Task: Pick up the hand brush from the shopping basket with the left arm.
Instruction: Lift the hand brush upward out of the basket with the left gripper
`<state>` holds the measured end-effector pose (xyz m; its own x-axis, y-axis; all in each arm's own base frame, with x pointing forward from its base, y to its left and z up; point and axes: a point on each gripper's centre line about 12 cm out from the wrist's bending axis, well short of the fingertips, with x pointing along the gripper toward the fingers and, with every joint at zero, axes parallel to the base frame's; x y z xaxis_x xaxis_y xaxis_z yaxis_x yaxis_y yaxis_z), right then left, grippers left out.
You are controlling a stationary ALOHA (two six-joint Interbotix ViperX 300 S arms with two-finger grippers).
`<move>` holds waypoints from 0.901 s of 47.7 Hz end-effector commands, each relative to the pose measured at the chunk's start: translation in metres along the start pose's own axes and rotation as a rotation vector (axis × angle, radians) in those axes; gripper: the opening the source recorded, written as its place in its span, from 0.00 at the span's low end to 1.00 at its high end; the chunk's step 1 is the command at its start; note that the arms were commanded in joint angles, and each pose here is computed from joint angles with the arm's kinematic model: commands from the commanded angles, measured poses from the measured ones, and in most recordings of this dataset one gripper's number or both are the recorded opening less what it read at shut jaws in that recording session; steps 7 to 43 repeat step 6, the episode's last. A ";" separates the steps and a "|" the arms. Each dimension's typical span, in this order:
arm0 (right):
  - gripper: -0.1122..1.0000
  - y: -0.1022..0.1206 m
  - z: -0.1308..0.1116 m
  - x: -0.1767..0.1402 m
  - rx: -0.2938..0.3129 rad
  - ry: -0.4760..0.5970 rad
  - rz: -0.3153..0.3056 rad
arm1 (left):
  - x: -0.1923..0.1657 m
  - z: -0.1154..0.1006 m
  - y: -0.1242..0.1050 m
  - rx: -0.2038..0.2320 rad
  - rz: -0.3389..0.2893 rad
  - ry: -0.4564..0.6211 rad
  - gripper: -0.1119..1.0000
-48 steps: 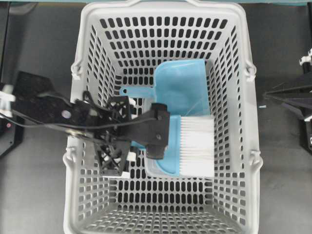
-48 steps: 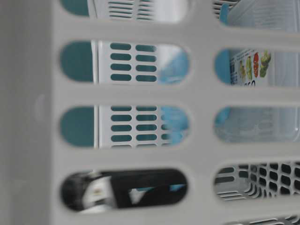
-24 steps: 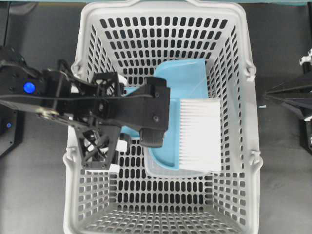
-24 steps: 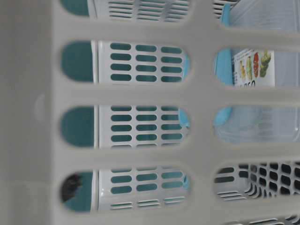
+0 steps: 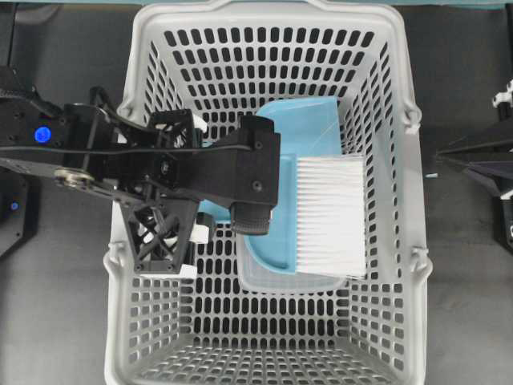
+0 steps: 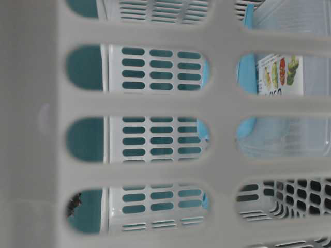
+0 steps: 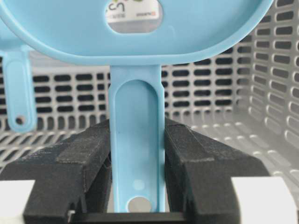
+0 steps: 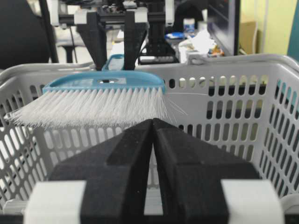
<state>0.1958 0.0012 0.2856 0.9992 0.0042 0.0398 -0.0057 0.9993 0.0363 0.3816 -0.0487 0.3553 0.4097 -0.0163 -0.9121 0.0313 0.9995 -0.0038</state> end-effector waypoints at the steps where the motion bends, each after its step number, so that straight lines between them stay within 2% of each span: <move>1: 0.10 0.000 0.003 0.001 0.006 -0.011 -0.001 | -0.018 0.004 0.000 0.001 -0.005 -0.054 0.34; 43: 0.10 0.000 0.003 0.001 0.006 -0.011 -0.001 | -0.018 0.004 0.000 0.001 -0.005 -0.054 0.34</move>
